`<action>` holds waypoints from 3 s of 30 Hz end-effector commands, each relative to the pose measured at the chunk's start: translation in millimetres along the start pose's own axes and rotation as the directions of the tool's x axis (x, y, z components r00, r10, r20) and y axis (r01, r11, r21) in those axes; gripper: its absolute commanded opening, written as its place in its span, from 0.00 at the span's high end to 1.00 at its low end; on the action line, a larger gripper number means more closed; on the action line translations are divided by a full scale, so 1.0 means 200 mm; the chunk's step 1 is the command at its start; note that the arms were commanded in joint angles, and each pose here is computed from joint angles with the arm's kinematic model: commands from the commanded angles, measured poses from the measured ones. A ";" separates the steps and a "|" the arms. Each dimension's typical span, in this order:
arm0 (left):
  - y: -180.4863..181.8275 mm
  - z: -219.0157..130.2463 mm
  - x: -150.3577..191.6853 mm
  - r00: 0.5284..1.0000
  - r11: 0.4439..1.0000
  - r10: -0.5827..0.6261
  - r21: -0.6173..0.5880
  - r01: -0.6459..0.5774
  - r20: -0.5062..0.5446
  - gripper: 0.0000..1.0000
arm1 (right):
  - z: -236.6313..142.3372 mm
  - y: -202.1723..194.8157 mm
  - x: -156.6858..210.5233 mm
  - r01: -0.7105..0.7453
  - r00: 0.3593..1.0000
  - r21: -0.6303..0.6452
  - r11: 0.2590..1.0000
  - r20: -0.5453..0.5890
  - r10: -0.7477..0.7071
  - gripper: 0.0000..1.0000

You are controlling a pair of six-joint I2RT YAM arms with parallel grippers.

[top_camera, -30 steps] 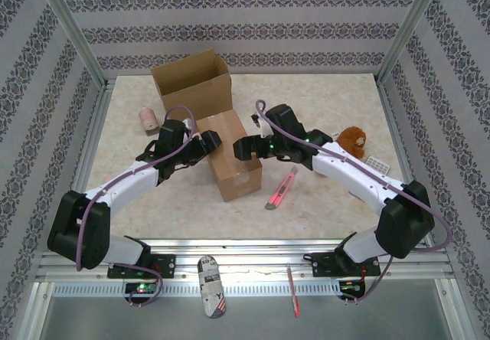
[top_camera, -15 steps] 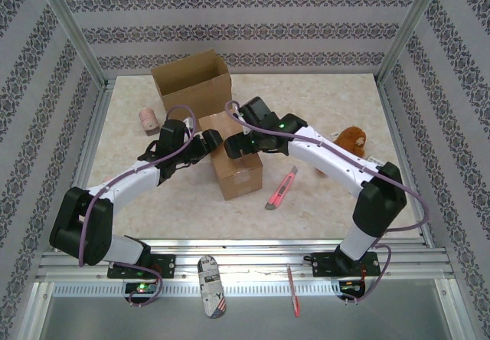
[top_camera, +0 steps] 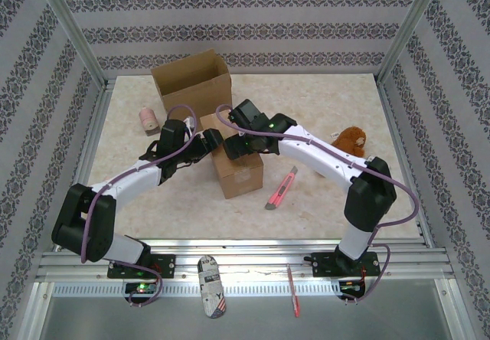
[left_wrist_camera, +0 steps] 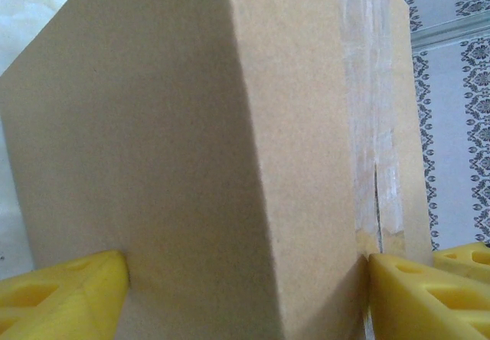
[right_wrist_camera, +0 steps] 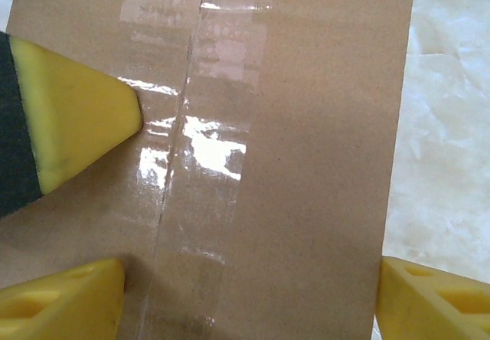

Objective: Unpack the express box

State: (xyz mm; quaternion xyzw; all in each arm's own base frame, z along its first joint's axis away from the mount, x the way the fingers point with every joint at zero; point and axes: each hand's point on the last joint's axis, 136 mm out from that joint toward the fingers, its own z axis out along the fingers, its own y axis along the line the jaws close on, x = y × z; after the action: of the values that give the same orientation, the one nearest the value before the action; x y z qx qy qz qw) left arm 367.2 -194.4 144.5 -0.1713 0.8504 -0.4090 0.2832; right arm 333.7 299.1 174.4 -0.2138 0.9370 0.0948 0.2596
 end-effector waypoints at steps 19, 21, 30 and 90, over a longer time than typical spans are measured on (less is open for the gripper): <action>0.31 0.06 0.23 0.980 0.981 -0.139 -0.157 0.116 -0.145 0.21 | 0.14 -0.14 0.10 0.018 0.995 0.192 0.981 -0.100 0.001 0.27; 0.31 0.07 0.23 0.979 0.981 -0.142 -0.155 0.118 -0.149 0.21 | 0.15 -0.15 0.11 0.020 0.994 0.200 0.980 -0.106 0.002 0.28; 0.32 0.08 0.25 0.976 0.981 -0.146 -0.153 0.122 -0.161 0.20 | 0.15 -0.19 0.11 0.057 0.992 0.276 0.959 -0.127 -0.023 0.29; 0.74 0.03 0.48 0.934 0.887 -0.161 -0.461 -0.004 -0.319 0.19 | -0.15 -0.53 -0.16 0.127 0.992 0.576 0.807 -0.077 -0.102 0.27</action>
State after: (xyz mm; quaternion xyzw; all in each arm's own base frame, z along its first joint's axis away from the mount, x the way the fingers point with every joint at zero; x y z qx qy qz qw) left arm 388.8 -202.9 122.3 -0.1482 0.8594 -0.4045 0.2756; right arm 369.2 269.9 184.3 -0.2159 0.9305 -0.0870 0.2830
